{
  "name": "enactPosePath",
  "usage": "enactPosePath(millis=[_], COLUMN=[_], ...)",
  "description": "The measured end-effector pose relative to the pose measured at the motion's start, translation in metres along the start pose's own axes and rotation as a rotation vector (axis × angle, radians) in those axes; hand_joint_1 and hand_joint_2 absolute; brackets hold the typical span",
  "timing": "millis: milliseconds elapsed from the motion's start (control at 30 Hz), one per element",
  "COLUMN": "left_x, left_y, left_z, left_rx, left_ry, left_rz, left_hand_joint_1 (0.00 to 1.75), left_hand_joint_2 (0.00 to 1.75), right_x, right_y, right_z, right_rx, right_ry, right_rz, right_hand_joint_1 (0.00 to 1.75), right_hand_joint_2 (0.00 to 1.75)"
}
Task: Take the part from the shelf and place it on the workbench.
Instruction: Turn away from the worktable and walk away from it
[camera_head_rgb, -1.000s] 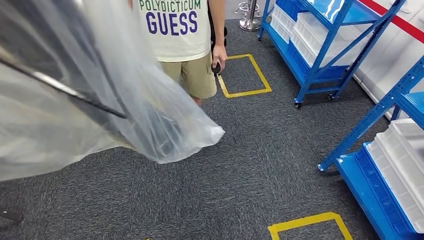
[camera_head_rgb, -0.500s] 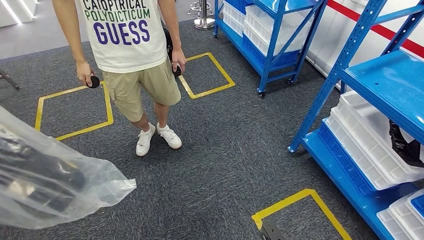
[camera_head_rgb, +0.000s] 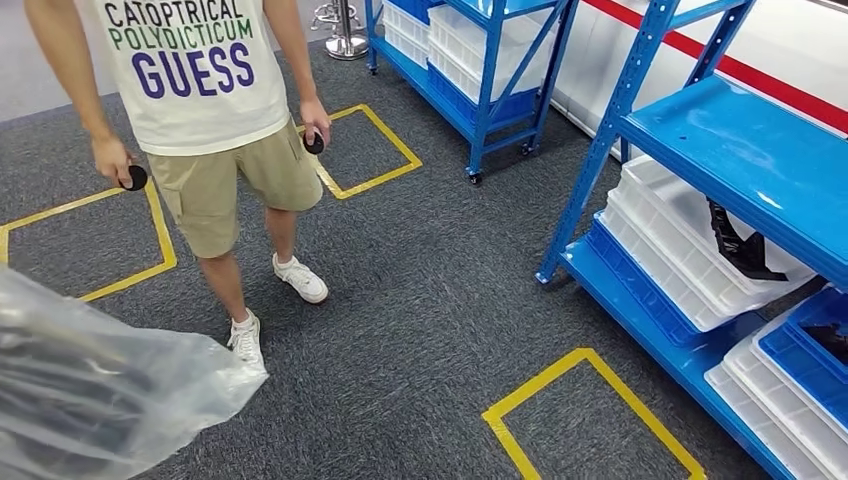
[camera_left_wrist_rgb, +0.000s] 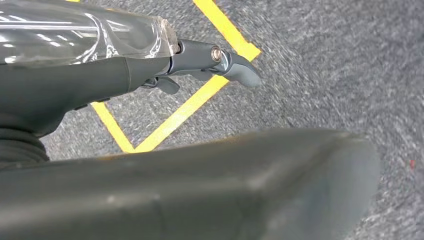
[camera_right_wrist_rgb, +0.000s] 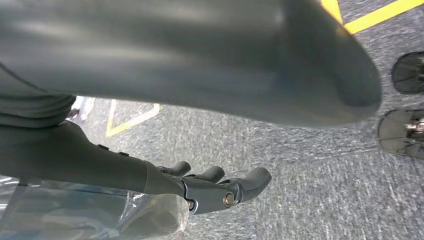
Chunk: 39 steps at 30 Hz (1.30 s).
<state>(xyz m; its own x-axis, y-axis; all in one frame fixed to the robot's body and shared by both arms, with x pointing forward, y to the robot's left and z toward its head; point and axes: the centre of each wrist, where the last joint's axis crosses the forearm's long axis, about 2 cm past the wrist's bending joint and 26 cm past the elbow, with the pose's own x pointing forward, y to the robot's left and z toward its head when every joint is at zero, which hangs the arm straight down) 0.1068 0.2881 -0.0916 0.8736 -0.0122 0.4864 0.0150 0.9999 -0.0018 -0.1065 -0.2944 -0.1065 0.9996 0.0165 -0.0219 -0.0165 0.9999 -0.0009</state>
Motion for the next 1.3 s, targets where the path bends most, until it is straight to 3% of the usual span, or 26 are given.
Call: enactPosePath(millis=[100, 333, 433, 500, 567, 667, 867, 967, 1067, 1300], left_x=[-0.036, -0.161, -0.196, -0.194, -0.176, -0.133, -0.021, 0.004, -0.013, -0.133], left_y=[-0.001, -0.001, 0.0, 0.001, 0.001, 0.001, 0.0, 0.001, 0.0, -0.002], left_z=[0.011, 0.069, 0.093, 0.092, 0.078, 0.05, 0.004, -0.001, 0.004, 0.052], left_rx=[-0.001, -0.004, -0.001, -0.001, 0.0, 0.0, -0.001, 0.0, 0.0, -0.006], left_ry=[0.081, 0.411, 0.521, 0.522, 0.477, 0.363, 0.064, -0.006, 0.027, 0.329], left_rz=[0.001, 0.001, -0.001, -0.002, -0.002, -0.002, 0.0, 0.0, 0.0, 0.001], left_hand_joint_1=[0.0, 0.0, 0.0, 0.0, 0.0, 0.0, 0.0, 0.0, 0.0, 0.0], left_hand_joint_2=[0.0, 0.0, 0.0, 0.0, 0.0, 0.0, 0.0, 0.0, 0.0, 0.0], right_x=[0.043, 0.185, 0.218, 0.216, 0.198, 0.147, 0.025, -0.003, 0.017, 0.155], right_y=[-0.001, -0.002, -0.003, -0.003, -0.002, -0.001, 0.0, 0.0, -0.001, -0.002], right_z=[-0.004, 0.01, 0.021, 0.021, 0.016, 0.005, -0.002, 0.001, -0.002, 0.004], right_rx=[-0.002, -0.005, -0.006, -0.005, -0.004, -0.002, 0.001, 0.001, -0.002, -0.003], right_ry=[-0.094, -0.44, -0.535, -0.539, -0.499, -0.378, -0.074, 0.004, -0.035, -0.366], right_rz=[0.001, 0.0, 0.0, 0.0, 0.0, -0.001, 0.0, 0.0, 0.001, 0.001], right_hand_joint_1=[0.0, 0.0, 0.0, 0.0, 0.0, 0.0, 0.0, 0.0, 0.0, 0.0], right_hand_joint_2=[0.0, 0.0, 0.0, 0.0, 0.0, 0.0, 0.0, 0.0, 0.0, 0.0])
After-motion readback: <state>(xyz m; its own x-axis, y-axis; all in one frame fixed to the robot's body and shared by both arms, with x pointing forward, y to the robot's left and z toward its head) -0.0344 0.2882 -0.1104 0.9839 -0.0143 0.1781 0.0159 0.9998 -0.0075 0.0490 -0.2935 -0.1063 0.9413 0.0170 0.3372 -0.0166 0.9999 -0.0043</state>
